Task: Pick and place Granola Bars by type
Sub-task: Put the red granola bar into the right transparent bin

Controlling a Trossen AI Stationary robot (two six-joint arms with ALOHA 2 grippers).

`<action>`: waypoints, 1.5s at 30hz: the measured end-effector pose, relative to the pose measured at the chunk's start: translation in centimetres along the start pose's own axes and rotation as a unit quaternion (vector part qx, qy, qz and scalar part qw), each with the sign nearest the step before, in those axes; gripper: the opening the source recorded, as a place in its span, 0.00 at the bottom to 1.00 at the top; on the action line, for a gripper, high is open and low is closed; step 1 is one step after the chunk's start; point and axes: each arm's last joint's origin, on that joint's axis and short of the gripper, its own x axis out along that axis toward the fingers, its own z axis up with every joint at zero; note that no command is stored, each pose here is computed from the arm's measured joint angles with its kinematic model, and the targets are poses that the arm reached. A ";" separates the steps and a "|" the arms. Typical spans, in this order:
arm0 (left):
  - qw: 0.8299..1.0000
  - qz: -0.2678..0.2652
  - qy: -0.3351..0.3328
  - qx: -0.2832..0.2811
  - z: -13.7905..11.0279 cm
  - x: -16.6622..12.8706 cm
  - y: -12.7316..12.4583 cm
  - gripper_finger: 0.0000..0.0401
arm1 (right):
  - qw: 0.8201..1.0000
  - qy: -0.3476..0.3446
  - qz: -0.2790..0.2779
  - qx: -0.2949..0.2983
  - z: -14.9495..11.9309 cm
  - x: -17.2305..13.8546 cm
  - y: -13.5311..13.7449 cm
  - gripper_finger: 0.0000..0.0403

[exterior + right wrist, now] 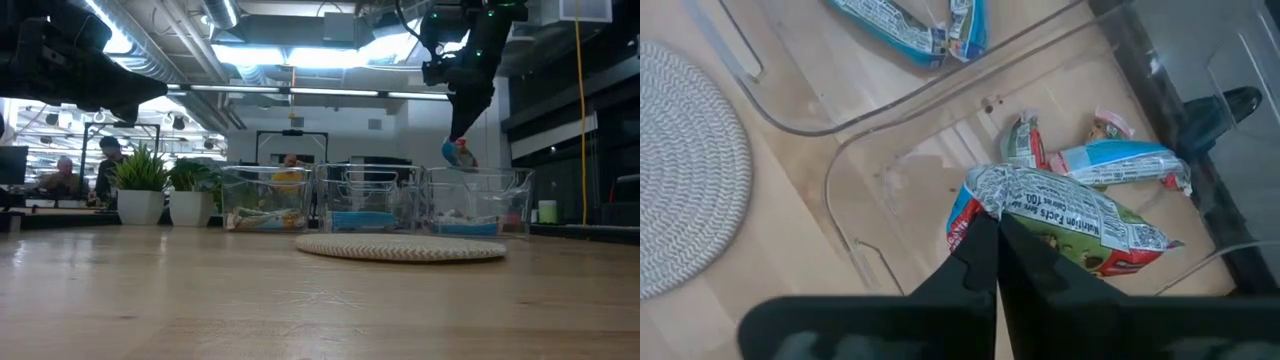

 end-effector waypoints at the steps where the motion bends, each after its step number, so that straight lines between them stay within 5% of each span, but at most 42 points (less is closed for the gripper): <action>1: 1.000 0.000 0.000 0.000 0.0 0.0 0.0 0.02 | 1.000 0.000 0.000 -0.004 0.0 0.0 0.0 0.02; 23: 1.000 0.000 0.000 0.000 0.0 0.0 0.0 0.01 | 0.995 0.005 -0.013 -0.098 -0.1 0.0 0.0 0.02; 45: 1.000 0.000 0.000 0.000 0.0 0.0 0.0 0.02 | 0.992 0.029 -0.039 -0.113 -1.1 1.6 0.1 0.02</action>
